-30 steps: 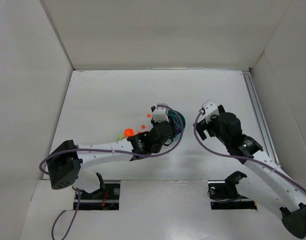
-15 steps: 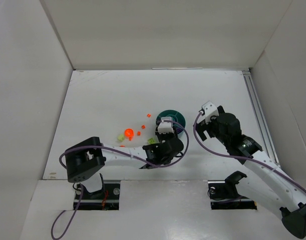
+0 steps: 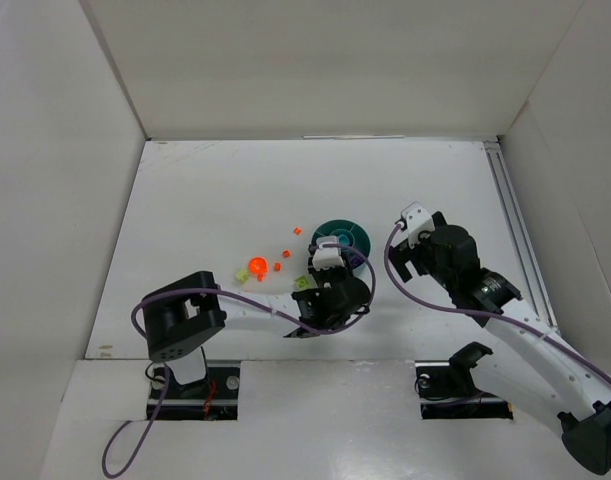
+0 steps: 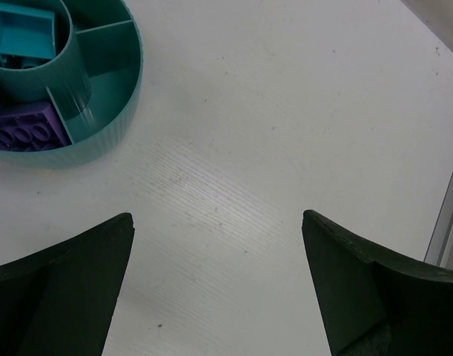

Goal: Sort the legos into containers by color

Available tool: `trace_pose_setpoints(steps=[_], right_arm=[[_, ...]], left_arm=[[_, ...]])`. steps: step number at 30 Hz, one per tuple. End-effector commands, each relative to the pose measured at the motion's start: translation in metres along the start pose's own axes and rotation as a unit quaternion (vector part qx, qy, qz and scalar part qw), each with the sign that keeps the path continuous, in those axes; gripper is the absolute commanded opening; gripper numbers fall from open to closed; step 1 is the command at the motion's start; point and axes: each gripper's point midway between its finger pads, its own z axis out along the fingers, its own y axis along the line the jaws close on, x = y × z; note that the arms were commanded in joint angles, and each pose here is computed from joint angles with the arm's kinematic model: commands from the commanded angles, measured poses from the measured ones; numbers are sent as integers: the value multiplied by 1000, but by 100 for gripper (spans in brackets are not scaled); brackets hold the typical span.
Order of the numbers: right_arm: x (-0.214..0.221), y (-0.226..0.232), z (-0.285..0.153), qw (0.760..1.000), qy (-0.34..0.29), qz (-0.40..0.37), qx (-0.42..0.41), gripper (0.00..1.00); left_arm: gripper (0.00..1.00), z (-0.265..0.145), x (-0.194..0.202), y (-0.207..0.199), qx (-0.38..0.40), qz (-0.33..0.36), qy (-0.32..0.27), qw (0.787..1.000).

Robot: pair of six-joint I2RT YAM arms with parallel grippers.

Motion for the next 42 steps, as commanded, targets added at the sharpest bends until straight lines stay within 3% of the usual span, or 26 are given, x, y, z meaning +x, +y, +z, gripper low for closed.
trace_pose_setpoints(steps=[1, 9, 14, 19, 23, 27, 33, 36, 42], right_arm=[[-10, -6, 0, 1000, -19, 9, 13, 100], [-12, -7, 0, 1000, -23, 10, 15, 100], [-12, -7, 0, 1000, -23, 10, 15, 100], [-16, -8, -3, 999, -33, 2, 13, 100], [-29, 4, -2, 998, -62, -12, -24, 100], [-41, 25, -2, 992, -89, -47, -73, 100], [-70, 114, -11, 971, -109, -140, -161, 100], [-67, 159, -4, 952, -92, -199, -215, 98], [-77, 252, -7, 881, -124, -313, -332, 95]], left_arm=[[31, 2, -19, -12, -7, -53, -25, 998], [52, 0, -17, -10, -9, -51, -17, 999], [60, -6, -30, -13, 2, -68, -13, 998], [100, -24, -50, -18, 36, -90, 10, 995], [100, -44, -82, -3, 59, -96, 18, 993], [100, -55, -86, 25, 44, -88, 39, 994], [100, -51, -80, 85, -26, -128, 107, 986], [100, -54, -79, 110, -56, -127, 123, 983], [100, -69, -77, 139, -71, -141, 161, 974]])
